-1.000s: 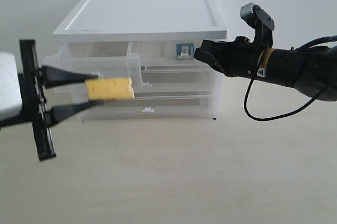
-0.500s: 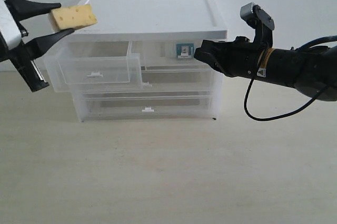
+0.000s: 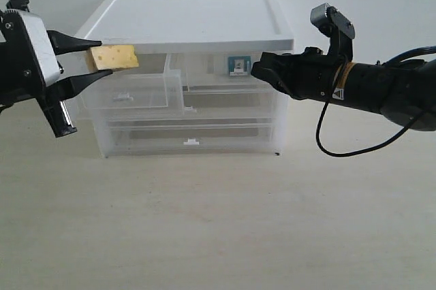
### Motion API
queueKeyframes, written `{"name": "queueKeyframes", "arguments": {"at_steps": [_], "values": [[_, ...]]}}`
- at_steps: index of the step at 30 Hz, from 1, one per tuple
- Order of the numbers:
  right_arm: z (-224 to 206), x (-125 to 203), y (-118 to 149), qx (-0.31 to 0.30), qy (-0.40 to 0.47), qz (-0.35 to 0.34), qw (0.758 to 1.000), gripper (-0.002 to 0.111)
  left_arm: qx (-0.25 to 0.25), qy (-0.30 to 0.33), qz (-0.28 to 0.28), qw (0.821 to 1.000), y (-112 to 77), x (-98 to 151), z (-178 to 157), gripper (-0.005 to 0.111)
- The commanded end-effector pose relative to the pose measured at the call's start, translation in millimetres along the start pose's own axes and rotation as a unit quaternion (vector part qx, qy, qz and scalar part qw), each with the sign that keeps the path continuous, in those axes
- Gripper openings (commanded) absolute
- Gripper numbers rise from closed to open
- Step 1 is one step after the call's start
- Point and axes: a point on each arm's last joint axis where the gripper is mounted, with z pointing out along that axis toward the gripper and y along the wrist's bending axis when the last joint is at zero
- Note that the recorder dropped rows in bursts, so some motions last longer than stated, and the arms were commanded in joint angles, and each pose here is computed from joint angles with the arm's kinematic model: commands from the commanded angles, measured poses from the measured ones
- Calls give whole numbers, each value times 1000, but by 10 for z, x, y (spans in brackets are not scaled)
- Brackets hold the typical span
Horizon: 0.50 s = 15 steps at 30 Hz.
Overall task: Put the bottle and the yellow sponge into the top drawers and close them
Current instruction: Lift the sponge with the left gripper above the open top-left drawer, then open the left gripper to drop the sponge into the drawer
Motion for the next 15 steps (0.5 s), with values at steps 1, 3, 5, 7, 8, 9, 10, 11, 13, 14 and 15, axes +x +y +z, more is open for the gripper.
{"name": "queueKeyframes", "arguments": {"at_steps": [1, 3, 5, 7, 8, 9, 10, 11, 13, 14, 15], "values": [[3, -23, 10, -2, -4, -5, 1000, 0, 0, -33, -1, 999, 10, -59, 15, 4], [3, -23, 10, -2, -4, -5, 1000, 0, 0, -47, -17, 999, 11, -84, 14, 4], [3, -23, 10, -2, -4, -5, 1000, 0, 0, -54, -23, 998, 6, -89, 19, 4], [3, -23, 10, -2, -4, -5, 1000, 0, 1, -54, -28, 998, 2, -85, 22, 4], [3, -23, 10, -2, -4, -5, 1000, 0, 1, -54, -31, 998, 2, -85, 22, 4], [3, -23, 10, -2, -4, -5, 1000, 0, -2, -58, -35, 998, 7, -92, 21, 4], [3, -23, 10, -2, -4, -5, 1000, 0, -3, -61, -41, 997, 10, -96, 20, 4], [3, -23, 10, -2, -4, -5, 1000, 0, -6, -62, -46, 997, 16, -99, 20, 4], [3, -23, 10, -2, -4, -5, 1000, 0, -7, -63, -46, 997, 18, -100, 20, 4], [3, -23, 10, -2, -4, -5, 1000, 0, -6, -62, -46, 997, 17, -98, 20, 4], [3, -23, 10, -2, -4, -5, 1000, 0, -6, -62, -46, 997, 17, -98, 20, 4]]}}
